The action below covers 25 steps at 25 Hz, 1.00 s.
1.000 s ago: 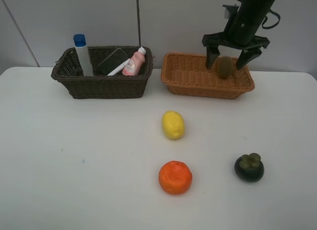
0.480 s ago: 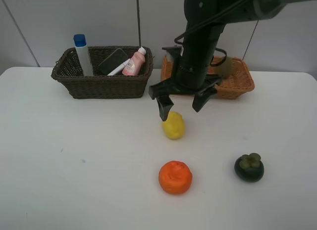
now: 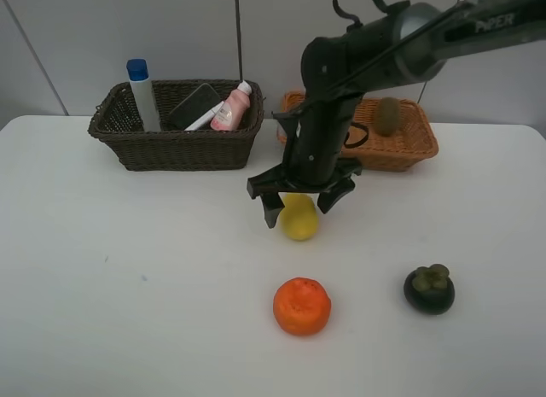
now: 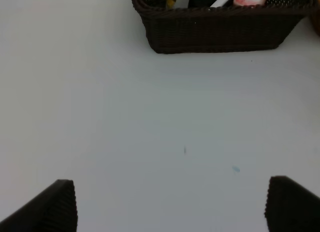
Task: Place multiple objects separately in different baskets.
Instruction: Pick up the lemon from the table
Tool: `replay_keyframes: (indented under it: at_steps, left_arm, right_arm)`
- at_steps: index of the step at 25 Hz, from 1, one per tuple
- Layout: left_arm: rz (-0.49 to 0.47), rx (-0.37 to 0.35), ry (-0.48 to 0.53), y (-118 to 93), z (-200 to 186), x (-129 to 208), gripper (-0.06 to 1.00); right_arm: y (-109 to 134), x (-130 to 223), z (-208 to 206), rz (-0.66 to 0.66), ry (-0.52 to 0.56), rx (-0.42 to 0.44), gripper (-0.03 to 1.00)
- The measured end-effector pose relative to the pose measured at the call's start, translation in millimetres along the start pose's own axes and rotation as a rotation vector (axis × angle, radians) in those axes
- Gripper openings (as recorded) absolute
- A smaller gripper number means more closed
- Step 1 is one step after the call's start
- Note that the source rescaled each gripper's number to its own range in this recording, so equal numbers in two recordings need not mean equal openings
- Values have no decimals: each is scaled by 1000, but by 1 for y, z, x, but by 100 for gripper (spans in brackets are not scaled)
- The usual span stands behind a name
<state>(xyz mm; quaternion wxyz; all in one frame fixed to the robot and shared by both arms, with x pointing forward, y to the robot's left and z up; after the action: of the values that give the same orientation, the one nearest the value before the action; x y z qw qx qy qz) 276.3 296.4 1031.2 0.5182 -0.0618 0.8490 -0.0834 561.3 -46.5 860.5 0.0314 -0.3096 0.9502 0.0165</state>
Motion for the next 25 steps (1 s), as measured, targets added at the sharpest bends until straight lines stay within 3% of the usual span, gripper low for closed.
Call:
replay_keyframes:
  at_steps: [10,12,14,15,22,25]
  left_arm:
    - [0,0,0,0,0,0,99]
    - [0,0,0,0,0,0,99]
    - [0,0,0,0,0,0,99]
    - [0,0,0,0,0,0,99]
    - [0,0,0,0,0,0,99]
    - [0,0,0,0,0,0,99]
  right_arm:
    - [-5,-1,43,-24,38,30,97]
    - [-6,-1,43,-31,41,38,80]
    - [-8,0,43,-38,44,47,37]
    - [-8,0,43,-38,44,48,28]
    - [-6,1,34,-34,49,39,28]
    - [-7,-9,1,-45,-4,45,28]
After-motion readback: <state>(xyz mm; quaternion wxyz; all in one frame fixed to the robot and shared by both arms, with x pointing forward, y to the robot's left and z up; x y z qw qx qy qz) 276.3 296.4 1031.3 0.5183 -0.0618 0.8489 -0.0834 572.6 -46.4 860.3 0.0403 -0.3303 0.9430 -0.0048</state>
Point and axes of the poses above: a point on each arm's last joint axis where the gripper is mounted, z pointing out along that axis toward the gripper, y along the wrist's bending axis when the last joint is at zero, x = y × z, the point moved 5 cm from there along z, pointing out along that axis toward the gripper, and after that the axes turned 10 degrees about -z, right-handed, at the moved point
